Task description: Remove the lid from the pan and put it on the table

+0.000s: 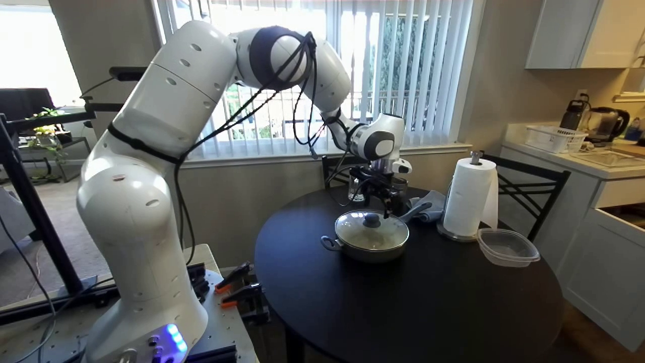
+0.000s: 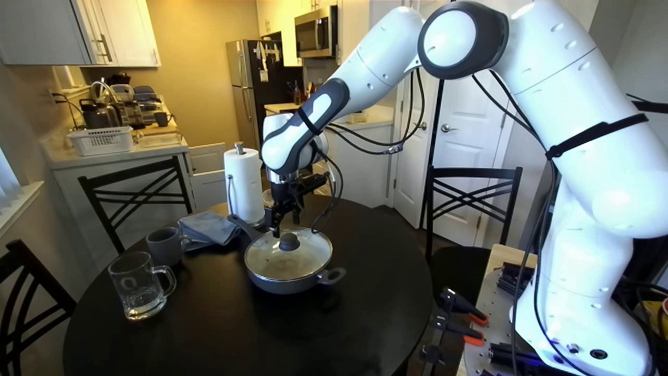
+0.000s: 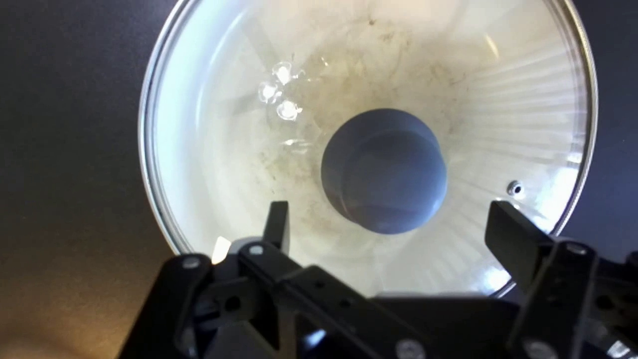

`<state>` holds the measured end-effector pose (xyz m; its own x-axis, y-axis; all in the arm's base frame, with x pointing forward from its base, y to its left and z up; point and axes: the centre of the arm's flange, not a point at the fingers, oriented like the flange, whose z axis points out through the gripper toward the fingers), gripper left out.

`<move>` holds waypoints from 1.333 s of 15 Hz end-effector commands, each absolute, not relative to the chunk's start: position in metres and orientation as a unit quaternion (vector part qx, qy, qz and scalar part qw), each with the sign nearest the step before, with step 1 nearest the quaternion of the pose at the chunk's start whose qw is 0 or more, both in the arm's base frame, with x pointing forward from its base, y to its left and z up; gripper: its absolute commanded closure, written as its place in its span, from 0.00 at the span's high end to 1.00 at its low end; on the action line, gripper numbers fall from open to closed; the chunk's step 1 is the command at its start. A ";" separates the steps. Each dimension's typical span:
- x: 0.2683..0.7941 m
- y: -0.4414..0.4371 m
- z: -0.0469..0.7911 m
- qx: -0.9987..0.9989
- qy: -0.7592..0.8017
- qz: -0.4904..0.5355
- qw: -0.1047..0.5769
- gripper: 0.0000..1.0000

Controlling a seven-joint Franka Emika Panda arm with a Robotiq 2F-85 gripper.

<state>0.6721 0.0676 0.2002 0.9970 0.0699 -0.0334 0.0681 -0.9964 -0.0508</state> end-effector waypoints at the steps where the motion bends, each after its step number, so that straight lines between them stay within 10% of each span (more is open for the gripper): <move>1: 0.681 0.071 0.186 -0.998 -0.019 0.051 0.044 1.00; 8: 0.685 0.069 0.178 -0.997 -0.008 0.061 0.049 1.00; 9: 0.686 0.069 0.178 -0.997 -0.006 0.061 0.046 0.75; 16: 0.686 0.072 0.184 -0.996 -0.002 0.078 0.045 0.34; 17: 0.685 0.072 0.184 -0.996 -0.003 0.082 0.046 0.44; 18: 0.685 0.072 0.184 -0.995 -0.003 0.084 0.046 0.82; 20: 0.685 0.073 0.183 -0.995 -0.004 0.091 0.046 0.88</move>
<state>0.6817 0.0700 0.1790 0.9887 0.0372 -0.1455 0.0259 -0.9966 -0.0788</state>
